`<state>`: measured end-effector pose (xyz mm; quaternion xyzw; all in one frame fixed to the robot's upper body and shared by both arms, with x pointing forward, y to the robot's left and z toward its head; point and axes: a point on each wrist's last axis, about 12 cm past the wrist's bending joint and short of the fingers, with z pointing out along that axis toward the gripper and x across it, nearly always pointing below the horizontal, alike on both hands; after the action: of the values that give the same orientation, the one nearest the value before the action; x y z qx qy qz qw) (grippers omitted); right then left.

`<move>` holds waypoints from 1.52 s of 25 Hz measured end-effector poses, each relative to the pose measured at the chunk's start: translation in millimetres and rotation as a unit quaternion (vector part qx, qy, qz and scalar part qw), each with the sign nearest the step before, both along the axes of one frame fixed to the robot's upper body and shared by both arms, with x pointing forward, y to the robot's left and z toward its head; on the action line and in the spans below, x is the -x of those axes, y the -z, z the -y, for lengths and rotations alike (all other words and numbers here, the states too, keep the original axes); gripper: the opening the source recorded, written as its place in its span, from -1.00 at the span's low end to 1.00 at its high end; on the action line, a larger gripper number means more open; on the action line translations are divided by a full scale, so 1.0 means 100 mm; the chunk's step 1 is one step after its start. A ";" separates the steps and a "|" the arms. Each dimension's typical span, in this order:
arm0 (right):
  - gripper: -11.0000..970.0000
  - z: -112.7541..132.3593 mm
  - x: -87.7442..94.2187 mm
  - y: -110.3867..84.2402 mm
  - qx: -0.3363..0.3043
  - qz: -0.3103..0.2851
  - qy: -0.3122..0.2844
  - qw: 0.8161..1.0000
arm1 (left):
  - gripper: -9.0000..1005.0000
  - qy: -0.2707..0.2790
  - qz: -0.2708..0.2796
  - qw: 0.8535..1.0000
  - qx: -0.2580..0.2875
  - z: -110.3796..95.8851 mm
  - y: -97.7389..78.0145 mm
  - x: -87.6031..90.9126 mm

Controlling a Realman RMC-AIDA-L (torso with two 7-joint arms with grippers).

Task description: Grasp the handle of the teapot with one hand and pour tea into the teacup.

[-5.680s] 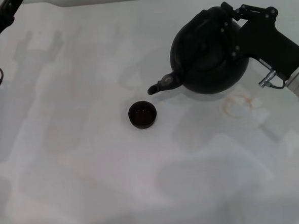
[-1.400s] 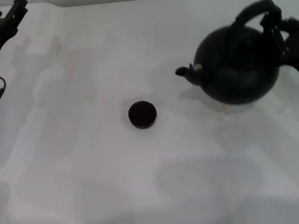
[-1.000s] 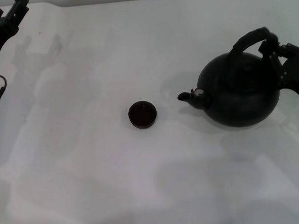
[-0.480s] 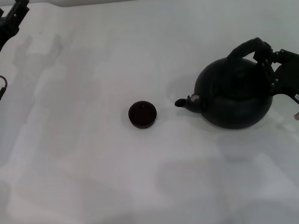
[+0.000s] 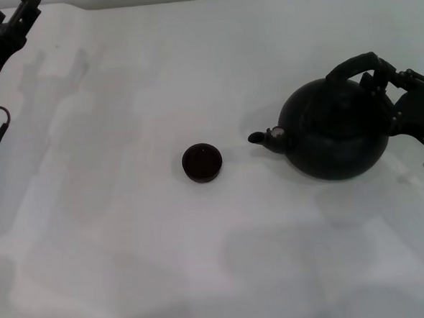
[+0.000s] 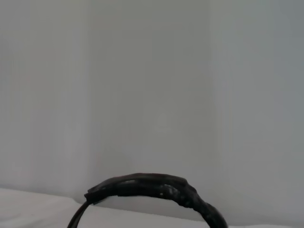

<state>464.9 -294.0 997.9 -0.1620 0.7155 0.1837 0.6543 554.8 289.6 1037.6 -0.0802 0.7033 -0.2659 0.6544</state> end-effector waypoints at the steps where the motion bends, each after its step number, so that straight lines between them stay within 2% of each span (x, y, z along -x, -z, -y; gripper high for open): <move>1: -0.56 0.00 0.00 0.00 -0.006 -0.003 0.000 1.000 | 0.75 0.000 0.000 1.000 0.000 0.00 0.00 0.00; 5: -0.37 -0.01 0.00 -0.01 -0.041 -0.020 -0.004 0.999 | 0.75 0.000 0.000 1.000 0.000 0.00 0.00 0.00; 9: -0.01 -0.01 0.02 -0.03 -0.075 -0.028 -0.005 0.997 | 0.75 0.000 0.000 1.000 0.000 -0.01 0.00 0.00; 16: 0.57 0.10 0.29 -0.06 -0.103 0.002 0.002 0.995 | 0.75 0.000 0.001 1.000 -0.002 -0.01 0.00 0.00; 21: 0.82 0.18 0.43 -0.05 -0.087 0.015 0.014 0.996 | 0.75 -0.003 0.000 1.000 -0.005 -0.02 0.00 -0.01; 25: 0.82 0.27 0.38 -0.09 -0.067 0.053 0.071 0.994 | 0.75 -0.004 0.003 1.000 -0.017 -0.02 0.00 -0.01; 31: 0.81 0.31 0.13 -0.14 -0.042 0.076 0.145 0.986 | 0.75 -0.004 0.008 0.999 -0.036 -0.01 0.00 -0.01; 38: 0.81 0.27 0.04 -0.13 -0.027 0.069 0.157 0.985 | 0.75 -0.006 0.005 0.999 -0.036 -0.02 0.01 0.00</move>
<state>460.5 -321.1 1011.2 -0.0422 0.6802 0.0862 0.7267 554.5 291.2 1036.1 -0.0595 0.7086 -0.2369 0.6620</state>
